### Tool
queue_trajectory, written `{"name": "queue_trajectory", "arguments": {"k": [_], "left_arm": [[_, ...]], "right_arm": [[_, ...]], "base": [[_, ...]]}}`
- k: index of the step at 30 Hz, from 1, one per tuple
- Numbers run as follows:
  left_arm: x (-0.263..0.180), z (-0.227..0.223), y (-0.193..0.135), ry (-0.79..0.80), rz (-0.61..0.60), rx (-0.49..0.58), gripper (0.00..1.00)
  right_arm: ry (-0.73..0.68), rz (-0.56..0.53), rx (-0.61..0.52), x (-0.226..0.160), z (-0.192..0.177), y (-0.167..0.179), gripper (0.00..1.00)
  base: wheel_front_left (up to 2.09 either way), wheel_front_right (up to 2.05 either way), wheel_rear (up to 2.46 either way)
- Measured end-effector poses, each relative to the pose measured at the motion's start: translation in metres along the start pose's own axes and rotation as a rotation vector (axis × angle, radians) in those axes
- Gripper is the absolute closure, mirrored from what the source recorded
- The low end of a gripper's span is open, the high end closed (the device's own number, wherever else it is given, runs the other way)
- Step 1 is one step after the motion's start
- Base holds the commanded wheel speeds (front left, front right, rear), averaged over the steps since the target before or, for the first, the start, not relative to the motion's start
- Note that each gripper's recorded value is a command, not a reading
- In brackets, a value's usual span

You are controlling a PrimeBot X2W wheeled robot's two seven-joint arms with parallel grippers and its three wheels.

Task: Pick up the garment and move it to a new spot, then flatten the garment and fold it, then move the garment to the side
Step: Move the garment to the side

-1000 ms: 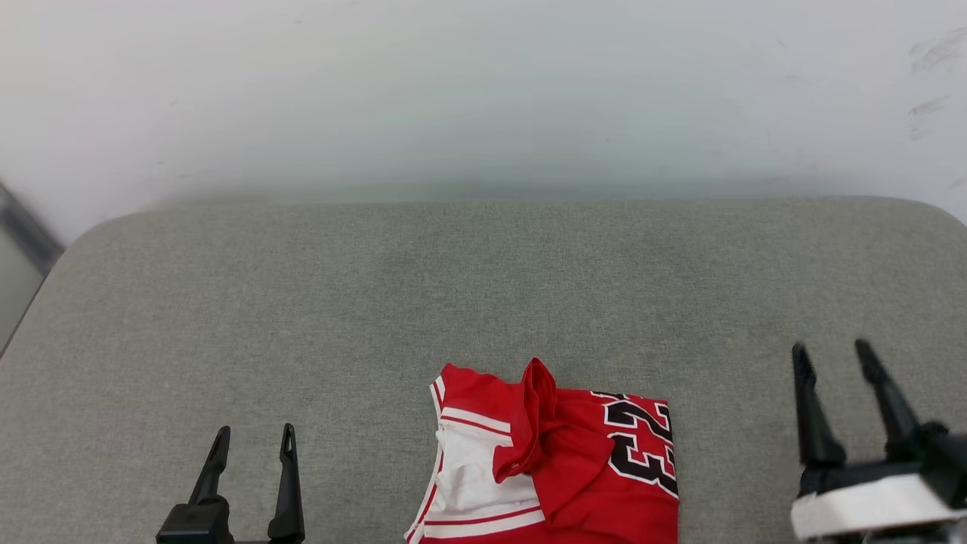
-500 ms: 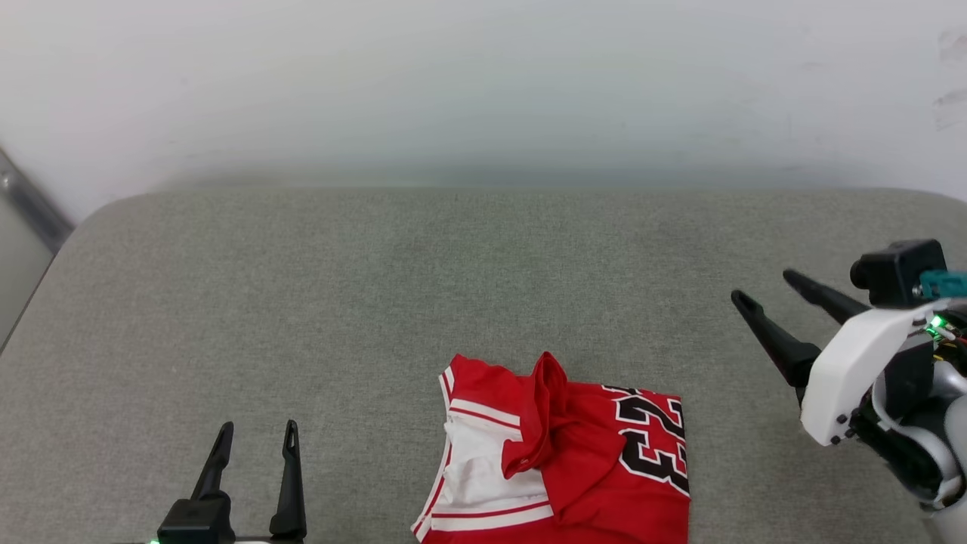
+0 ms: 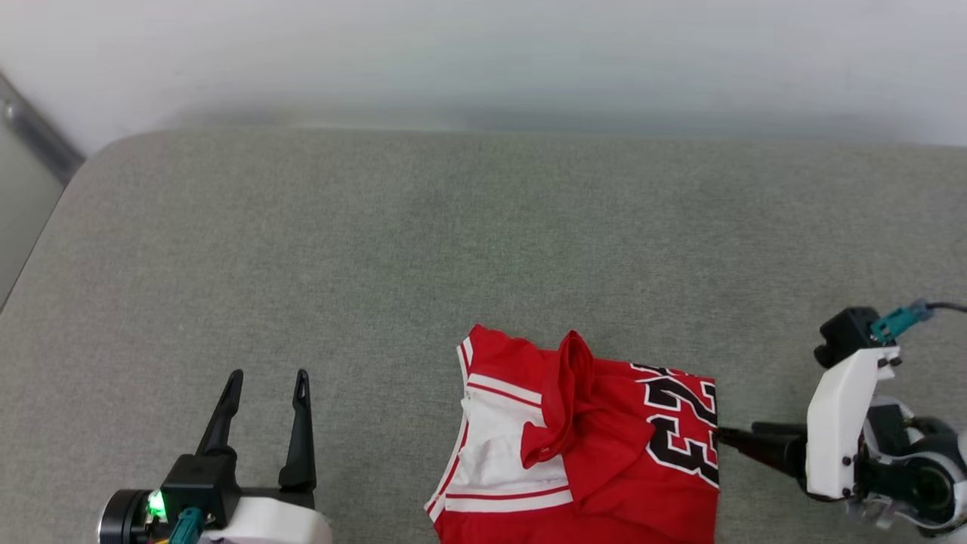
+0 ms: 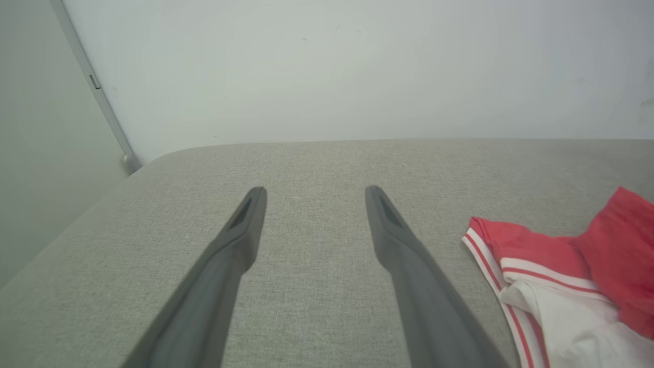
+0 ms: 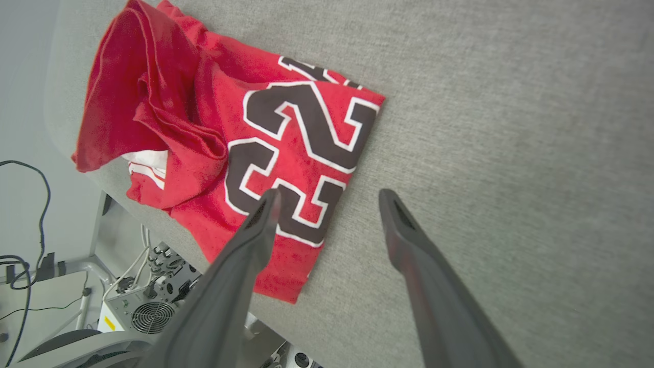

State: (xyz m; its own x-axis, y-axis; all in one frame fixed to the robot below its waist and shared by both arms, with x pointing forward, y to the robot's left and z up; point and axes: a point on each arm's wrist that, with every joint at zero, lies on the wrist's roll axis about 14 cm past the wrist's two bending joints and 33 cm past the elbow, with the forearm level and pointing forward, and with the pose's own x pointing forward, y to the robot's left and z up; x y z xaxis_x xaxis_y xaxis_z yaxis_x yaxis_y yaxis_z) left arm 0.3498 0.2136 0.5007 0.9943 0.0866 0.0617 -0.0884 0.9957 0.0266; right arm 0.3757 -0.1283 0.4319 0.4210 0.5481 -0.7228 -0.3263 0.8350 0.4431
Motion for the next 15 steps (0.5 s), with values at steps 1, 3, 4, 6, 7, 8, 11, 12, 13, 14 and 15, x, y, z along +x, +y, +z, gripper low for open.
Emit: {"name": "queue_trajectory", "arguments": {"k": [1,3,4,6,7,8,11,12,13,14,15], "left_arm": [[0.002,0.0,0.0,0.001,-0.003,0.0,0.0],[0.006,-0.001,0.0,0.002,-0.003,0.001,0.0],[0.007,-0.002,0.0,0.004,-0.002,0.002,0.0],[0.01,-0.004,0.002,0.011,0.004,0.005,0.0],[0.011,-0.005,0.003,0.013,0.007,0.006,0.0],[0.012,-0.006,0.004,0.015,0.011,0.008,0.0],[0.013,-0.009,0.007,0.026,0.018,0.012,0.0],[0.014,-0.01,0.008,0.028,0.019,0.013,0.0],[0.015,-0.01,0.008,0.028,0.021,0.015,0.0],[0.015,-0.01,0.009,0.028,0.022,0.015,0.0],[0.015,-0.011,0.009,0.031,0.022,0.016,0.0]], "right_arm": [[0.015,0.013,0.024,0.006,-0.005,0.0,0.0],[0.033,0.039,0.067,0.018,-0.013,0.003,0.0],[0.041,0.05,0.084,0.025,-0.016,0.004,0.0],[0.071,0.069,0.112,0.037,-0.026,0.008,0.0],[0.079,0.076,0.124,0.042,-0.029,0.009,0.0],[0.089,0.084,0.138,0.047,-0.031,0.009,0.0],[0.121,0.099,0.158,0.06,-0.039,0.012,0.0],[0.128,0.103,0.159,0.064,-0.04,0.014,0.0],[0.135,0.106,0.163,0.068,-0.041,0.014,0.0],[0.143,0.112,0.171,0.072,-0.043,0.016,0.0],[0.154,0.117,0.171,0.075,-0.044,0.018,0.0]], "base": [[0.0,0.0,0.0],[0.0,0.0,0.0],[0.0,0.0,0.0],[0.0,0.0,0.0],[0.0,0.0,0.0],[0.0,0.0,0.0],[0.0,0.0,0.0],[0.0,0.0,0.0],[0.0,0.0,0.0],[0.0,0.0,0.0],[0.0,0.0,0.0]]}}
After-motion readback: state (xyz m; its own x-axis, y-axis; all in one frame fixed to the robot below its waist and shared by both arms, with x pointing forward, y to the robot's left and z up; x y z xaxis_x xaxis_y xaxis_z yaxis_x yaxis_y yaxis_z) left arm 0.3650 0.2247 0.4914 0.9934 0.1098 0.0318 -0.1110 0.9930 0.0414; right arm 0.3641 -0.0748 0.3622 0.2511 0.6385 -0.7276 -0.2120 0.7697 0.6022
